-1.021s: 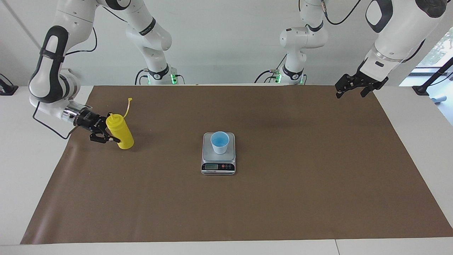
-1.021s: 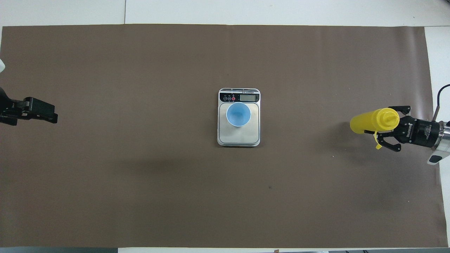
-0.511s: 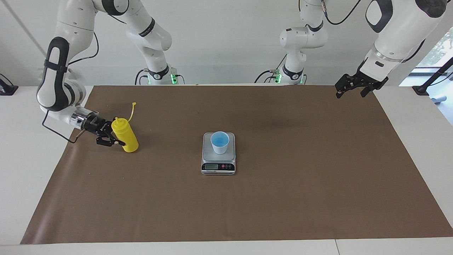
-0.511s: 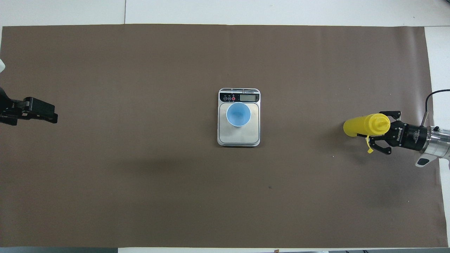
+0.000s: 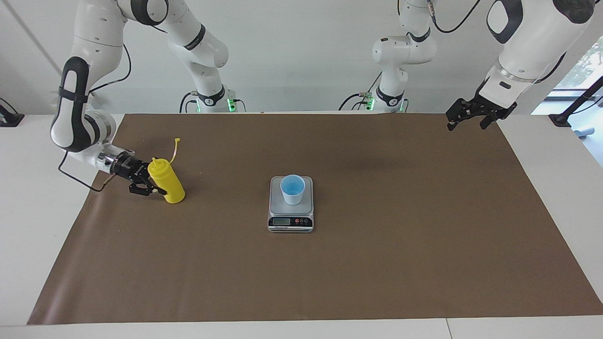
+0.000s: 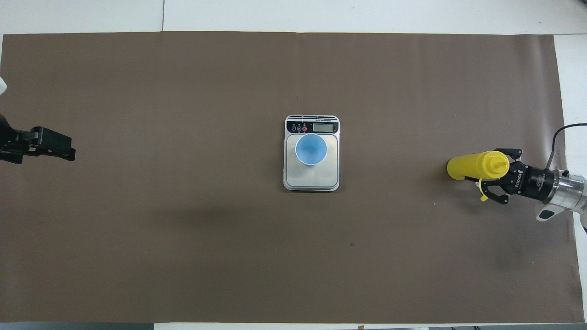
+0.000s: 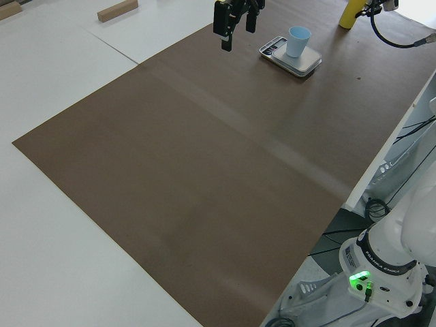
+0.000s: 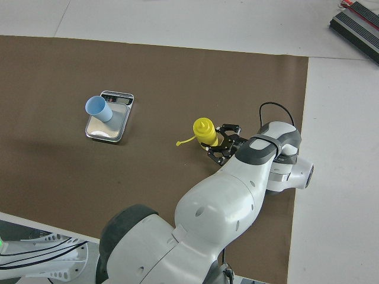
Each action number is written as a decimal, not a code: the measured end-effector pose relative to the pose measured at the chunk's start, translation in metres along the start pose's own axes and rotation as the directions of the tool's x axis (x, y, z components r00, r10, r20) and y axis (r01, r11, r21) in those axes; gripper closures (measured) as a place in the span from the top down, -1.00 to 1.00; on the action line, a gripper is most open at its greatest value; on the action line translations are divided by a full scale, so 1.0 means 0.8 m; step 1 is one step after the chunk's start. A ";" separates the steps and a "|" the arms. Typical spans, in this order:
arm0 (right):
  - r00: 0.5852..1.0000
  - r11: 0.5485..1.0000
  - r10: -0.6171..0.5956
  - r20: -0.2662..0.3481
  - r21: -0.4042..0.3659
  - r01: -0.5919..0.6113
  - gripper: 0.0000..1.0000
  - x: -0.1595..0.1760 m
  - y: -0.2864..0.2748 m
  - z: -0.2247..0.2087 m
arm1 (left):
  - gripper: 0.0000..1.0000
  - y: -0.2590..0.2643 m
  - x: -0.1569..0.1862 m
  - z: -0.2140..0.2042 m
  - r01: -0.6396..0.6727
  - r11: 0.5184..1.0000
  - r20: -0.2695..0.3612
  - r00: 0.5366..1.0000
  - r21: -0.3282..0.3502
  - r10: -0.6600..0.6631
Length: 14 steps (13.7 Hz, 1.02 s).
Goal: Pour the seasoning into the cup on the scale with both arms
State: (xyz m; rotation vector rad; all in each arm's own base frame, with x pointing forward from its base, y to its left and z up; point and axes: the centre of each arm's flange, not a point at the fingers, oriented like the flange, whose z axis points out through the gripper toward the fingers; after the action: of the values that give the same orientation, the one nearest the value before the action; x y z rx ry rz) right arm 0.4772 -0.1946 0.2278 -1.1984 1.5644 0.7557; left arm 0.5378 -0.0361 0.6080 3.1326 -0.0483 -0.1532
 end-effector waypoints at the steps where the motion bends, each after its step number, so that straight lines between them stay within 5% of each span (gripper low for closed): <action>1: 1.000 1.000 0.000 0.000 0.000 0.000 0.21 0.000 0.000 0.000 | 1.00 0.000 0.000 0.000 0.000 1.000 0.000 1.000 0.000 0.000; 5: 0.999 0.999 -0.036 -0.007 -0.004 0.036 1.00 0.002 0.001 -0.004 | 1.00 0.000 0.000 0.000 0.000 1.000 0.000 1.000 0.000 0.000; 11: 0.981 0.986 -0.144 -0.133 -0.099 0.131 1.00 0.008 -0.008 -0.093 | 1.00 0.000 0.000 0.000 0.000 1.000 0.000 1.000 0.000 0.000; 14: 0.958 0.959 -0.233 -0.167 -0.201 0.198 1.00 -0.051 -0.056 -0.137 | 1.00 0.000 0.000 0.000 0.000 1.000 0.000 1.000 0.000 0.000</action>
State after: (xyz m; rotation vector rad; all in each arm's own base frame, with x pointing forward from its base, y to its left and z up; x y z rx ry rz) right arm 0.4843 -0.2930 0.3049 -1.5888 1.5078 0.6669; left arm 0.5378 -0.0361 0.6080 3.1326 -0.0483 -0.1532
